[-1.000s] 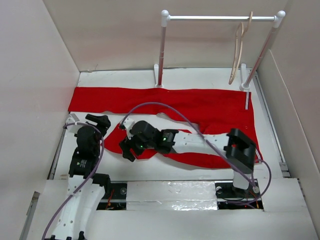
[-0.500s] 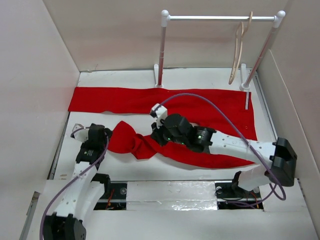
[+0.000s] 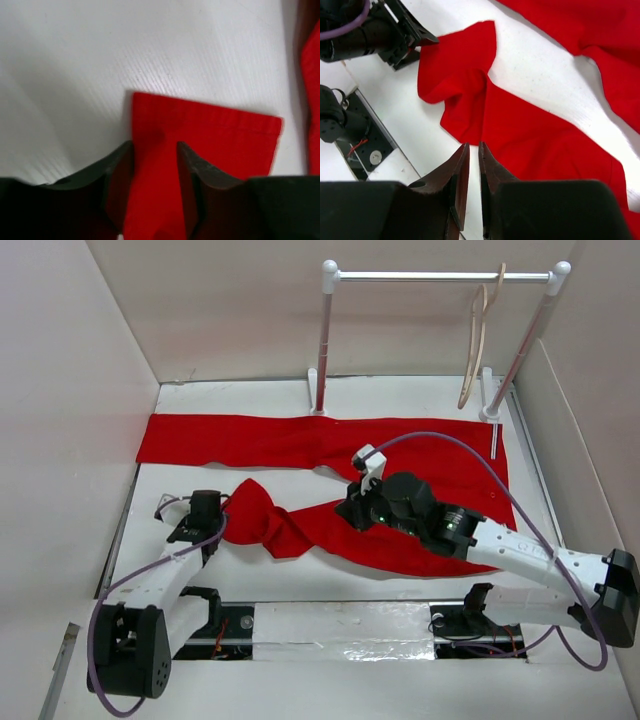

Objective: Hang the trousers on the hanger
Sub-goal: Flatten out the trousers at the center of the board, then fold the trousers at the center of the board.

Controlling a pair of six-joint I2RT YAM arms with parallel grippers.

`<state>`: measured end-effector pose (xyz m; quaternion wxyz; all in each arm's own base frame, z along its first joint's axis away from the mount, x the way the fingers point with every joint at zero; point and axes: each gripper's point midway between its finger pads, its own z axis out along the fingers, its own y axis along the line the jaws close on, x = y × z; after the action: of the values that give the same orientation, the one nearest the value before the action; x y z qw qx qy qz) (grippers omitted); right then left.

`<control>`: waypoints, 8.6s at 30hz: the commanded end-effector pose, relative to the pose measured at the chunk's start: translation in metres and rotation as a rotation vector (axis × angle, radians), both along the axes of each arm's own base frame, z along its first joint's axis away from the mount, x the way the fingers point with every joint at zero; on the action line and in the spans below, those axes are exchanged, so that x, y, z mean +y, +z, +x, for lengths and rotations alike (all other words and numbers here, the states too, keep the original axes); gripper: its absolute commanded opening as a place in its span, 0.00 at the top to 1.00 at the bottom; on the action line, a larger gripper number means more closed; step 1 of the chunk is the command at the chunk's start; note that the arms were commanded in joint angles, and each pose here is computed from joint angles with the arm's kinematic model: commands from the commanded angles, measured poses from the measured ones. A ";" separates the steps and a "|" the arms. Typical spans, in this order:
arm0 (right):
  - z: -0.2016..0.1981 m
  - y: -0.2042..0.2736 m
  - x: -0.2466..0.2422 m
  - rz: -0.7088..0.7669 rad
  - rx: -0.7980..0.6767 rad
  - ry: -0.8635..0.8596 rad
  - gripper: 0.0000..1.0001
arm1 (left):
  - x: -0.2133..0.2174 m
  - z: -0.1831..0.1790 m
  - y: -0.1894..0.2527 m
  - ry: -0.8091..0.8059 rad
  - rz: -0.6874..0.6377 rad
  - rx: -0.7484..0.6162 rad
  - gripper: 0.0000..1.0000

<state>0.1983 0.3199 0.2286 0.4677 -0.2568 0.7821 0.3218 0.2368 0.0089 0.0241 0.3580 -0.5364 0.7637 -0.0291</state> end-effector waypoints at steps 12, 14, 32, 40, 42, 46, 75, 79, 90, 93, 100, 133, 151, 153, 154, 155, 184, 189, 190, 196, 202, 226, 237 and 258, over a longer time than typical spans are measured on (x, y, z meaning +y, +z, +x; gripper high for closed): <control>0.037 -0.023 -0.069 0.126 0.072 -0.266 0.54 | 0.025 0.051 0.213 -0.022 0.180 -0.504 1.00; 0.039 -0.030 -0.072 0.133 0.085 -0.272 0.53 | 0.041 0.045 0.292 0.018 0.268 -0.610 1.00; 0.045 -0.056 -0.125 0.126 0.128 -0.502 0.81 | 0.078 0.017 0.348 0.171 0.450 -0.607 1.00; 0.028 -0.044 -0.097 0.139 0.110 -0.236 0.95 | 0.080 0.015 0.318 0.194 0.439 -0.607 1.00; 0.028 -0.052 -0.098 0.082 0.112 -0.280 0.92 | 0.079 0.019 0.309 0.198 0.422 -0.603 1.00; 0.048 -0.046 -0.146 0.125 0.108 -0.566 0.68 | 0.079 0.026 0.288 0.221 0.391 -0.589 1.00; 0.111 -0.165 -0.401 0.381 0.479 -1.399 0.35 | 0.009 -0.065 0.374 -0.200 0.316 -1.076 1.00; 0.129 -0.178 -0.393 0.463 0.571 -1.330 0.59 | 0.010 -0.077 0.376 -0.213 0.347 -1.088 1.00; 0.175 -0.151 -0.411 0.541 0.441 -1.304 1.00 | 0.010 -0.086 0.358 -0.258 0.373 -1.071 1.00; 0.190 -0.134 -0.433 0.479 0.370 -1.352 1.00 | 0.013 -0.084 0.349 -0.250 0.380 -1.050 1.00; 0.199 -0.118 -0.433 0.450 0.304 -1.327 1.00 | 0.006 -0.080 0.335 -0.288 0.369 -1.038 1.00; 0.048 -0.176 -0.446 0.312 0.637 -1.713 0.40 | 0.020 -0.105 0.346 -0.229 0.348 -1.138 1.00; 0.035 -0.017 -0.482 0.293 0.156 -1.824 1.00 | 0.030 -0.093 0.334 -0.166 0.353 -1.025 1.00; 0.020 -0.003 -0.482 0.293 0.150 -1.877 1.00 | 0.032 -0.095 0.335 -0.145 0.341 -1.027 1.00; 0.017 0.012 -0.483 0.302 0.118 -1.890 1.00 | 0.036 -0.096 0.336 -0.125 0.342 -1.027 1.00; 0.011 0.022 -0.483 0.322 0.085 -1.902 1.00 | 0.038 -0.097 0.337 -0.112 0.346 -1.029 1.00; 0.072 0.059 -0.480 0.466 -0.054 -1.719 1.00 | 0.043 0.033 0.249 0.154 0.371 -0.426 1.00; 0.108 0.048 -0.484 0.545 -0.003 -1.664 1.00 | 0.084 0.038 0.257 0.243 0.442 -0.381 1.00; 0.111 0.047 -0.487 0.536 0.009 -1.673 1.00 | 0.091 0.041 0.255 0.250 0.439 -0.358 1.00; 0.138 0.040 -0.495 0.548 0.054 -1.657 1.00 | 0.154 0.056 0.231 0.347 0.437 -0.191 1.00; 0.167 0.035 -0.498 0.549 0.053 -1.656 1.00 | 0.171 0.090 0.226 0.346 0.488 -0.108 1.00; 0.284 -0.006 -0.537 0.413 0.101 -1.740 1.00 | 0.180 0.247 0.175 0.207 0.677 0.093 0.99; 0.331 -0.026 -0.539 0.456 0.158 -1.644 0.98 | 0.169 0.307 0.164 0.119 0.758 0.090 0.82; 0.238 0.010 -0.371 0.490 0.069 -1.182 0.56 | 0.095 0.204 0.098 -0.036 0.343 0.037 0.38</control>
<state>0.4503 -0.0810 0.2353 0.5638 0.3907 0.7078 0.1686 0.4545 0.1192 0.1283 0.4414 -0.4251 0.7754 0.1524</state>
